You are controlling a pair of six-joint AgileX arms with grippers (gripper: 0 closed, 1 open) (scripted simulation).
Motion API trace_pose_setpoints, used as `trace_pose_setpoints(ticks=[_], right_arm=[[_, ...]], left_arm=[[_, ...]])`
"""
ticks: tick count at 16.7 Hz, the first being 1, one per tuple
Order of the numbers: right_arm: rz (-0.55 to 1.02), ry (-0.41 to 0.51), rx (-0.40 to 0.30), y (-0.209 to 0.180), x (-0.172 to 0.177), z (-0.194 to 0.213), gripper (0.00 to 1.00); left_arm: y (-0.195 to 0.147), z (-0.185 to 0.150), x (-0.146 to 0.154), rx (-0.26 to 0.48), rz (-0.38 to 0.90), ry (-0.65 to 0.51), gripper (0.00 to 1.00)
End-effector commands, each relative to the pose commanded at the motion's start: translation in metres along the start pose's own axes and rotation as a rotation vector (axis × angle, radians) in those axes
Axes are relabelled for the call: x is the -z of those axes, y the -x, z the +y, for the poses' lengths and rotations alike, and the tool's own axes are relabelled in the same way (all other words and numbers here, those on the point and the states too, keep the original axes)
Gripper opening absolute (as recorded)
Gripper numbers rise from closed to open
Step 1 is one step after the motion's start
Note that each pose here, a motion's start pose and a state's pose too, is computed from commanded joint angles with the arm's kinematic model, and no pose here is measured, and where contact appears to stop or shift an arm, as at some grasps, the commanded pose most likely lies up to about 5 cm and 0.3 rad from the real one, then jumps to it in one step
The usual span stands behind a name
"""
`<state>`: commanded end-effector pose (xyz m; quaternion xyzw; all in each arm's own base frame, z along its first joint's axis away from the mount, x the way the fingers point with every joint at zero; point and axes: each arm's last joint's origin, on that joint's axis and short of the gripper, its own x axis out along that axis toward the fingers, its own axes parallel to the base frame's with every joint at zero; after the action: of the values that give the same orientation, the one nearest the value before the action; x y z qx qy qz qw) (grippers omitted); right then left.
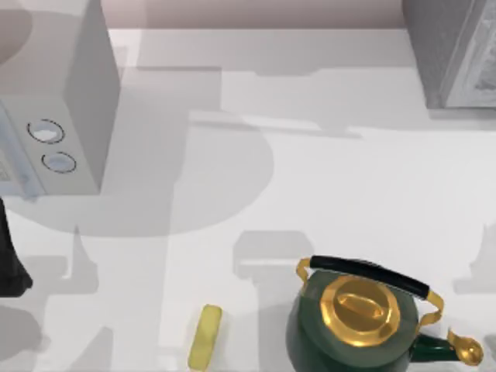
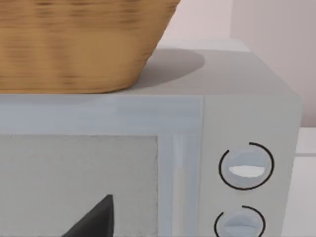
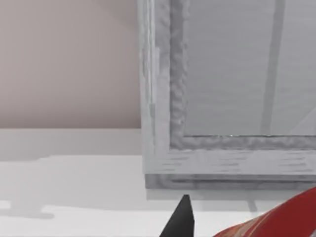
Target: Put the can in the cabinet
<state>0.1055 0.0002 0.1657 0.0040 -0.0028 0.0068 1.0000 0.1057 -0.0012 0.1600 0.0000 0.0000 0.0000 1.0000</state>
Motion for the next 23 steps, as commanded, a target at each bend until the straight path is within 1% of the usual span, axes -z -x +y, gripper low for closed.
trace_pose_setpoints(ticks=[2, 7, 9, 11, 14, 16, 20, 23], right_arm=[[0.006, 0.008, 0.014, 0.000, 0.006, -0.001, 0.00], [0.011, 0.005, 0.011, 0.000, 0.006, -0.001, 0.00], [0.018, 0.006, 0.012, 0.000, -0.001, -0.001, 0.00], [0.033, 0.008, 0.018, -0.001, -0.019, 0.000, 0.00], [0.058, 0.009, 0.031, -0.007, -0.065, 0.001, 0.00], [0.059, 0.007, 0.039, -0.016, -0.109, 0.003, 0.00], [0.008, -0.005, 0.046, -0.042, -0.210, 0.010, 0.00], [0.003, -0.010, 0.044, -0.071, -0.264, 0.018, 0.00]], left_arm=[[0.000, 0.000, 0.000, 0.000, 0.000, 0.000, 1.00], [0.000, 0.000, 0.000, 0.000, 0.000, 0.000, 1.00], [0.000, 0.000, 0.000, 0.000, 0.000, 0.000, 1.00], [0.000, 0.000, 0.000, 0.000, 0.000, 0.000, 1.00], [0.000, 0.000, 0.000, 0.000, 0.000, 0.000, 1.00], [0.000, 0.000, 0.000, 0.000, 0.000, 0.000, 1.00], [0.000, 0.000, 0.000, 0.000, 0.000, 0.000, 1.00], [0.000, 0.000, 0.000, 0.000, 0.000, 0.000, 1.00]])
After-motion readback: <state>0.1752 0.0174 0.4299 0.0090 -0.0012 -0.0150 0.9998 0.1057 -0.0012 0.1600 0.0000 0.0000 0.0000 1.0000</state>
